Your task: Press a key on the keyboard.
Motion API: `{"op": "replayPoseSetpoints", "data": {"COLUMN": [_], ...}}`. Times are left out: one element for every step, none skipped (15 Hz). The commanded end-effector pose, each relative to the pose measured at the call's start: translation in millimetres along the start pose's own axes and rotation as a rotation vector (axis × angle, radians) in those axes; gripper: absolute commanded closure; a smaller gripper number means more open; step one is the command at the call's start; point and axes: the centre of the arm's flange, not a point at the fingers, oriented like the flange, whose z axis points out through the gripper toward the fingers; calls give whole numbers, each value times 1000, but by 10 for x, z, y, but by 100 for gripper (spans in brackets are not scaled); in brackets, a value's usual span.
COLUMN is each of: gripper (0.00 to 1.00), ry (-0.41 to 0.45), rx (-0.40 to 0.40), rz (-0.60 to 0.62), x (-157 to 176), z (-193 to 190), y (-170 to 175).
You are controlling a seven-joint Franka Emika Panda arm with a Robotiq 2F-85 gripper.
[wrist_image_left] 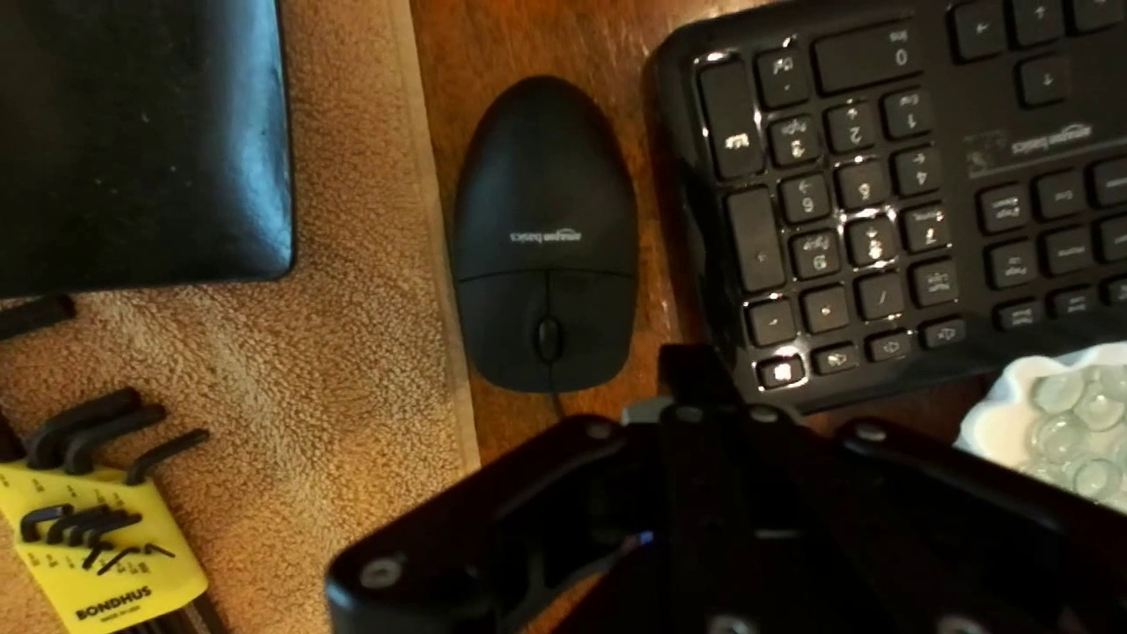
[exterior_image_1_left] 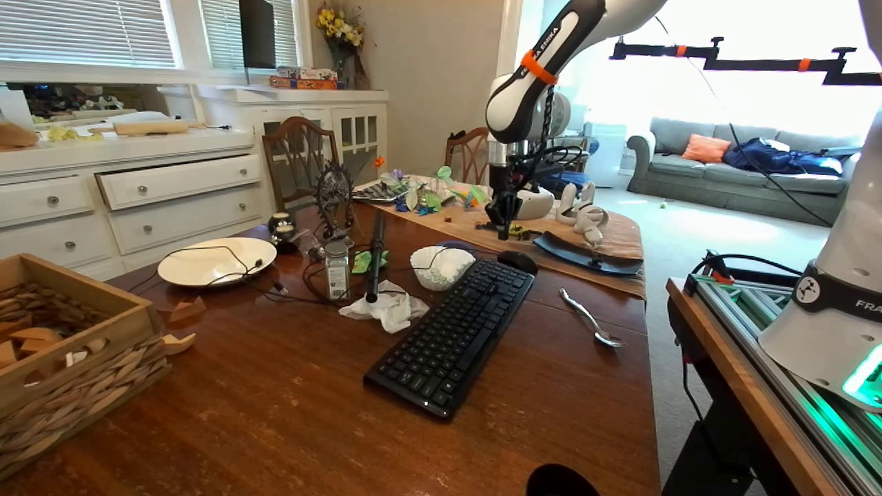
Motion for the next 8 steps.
{"op": "replayPoseSetpoints", "data": {"gripper": [100, 100, 100, 100, 100, 100, 100, 100], "ry": [-41, -39, -42, -35, -33, -27, -24, -28], "rx": [-27, -26, -26, -34, -33, -33, -31, -31], "rz": [30, 37, 44, 53, 60, 69, 72, 78], "x": [20, 29, 32, 42, 49, 61, 74, 89], "z": [227, 267, 297, 320, 336, 348, 356, 366], "y": [18, 28, 33, 41, 45, 49, 50, 51]}}
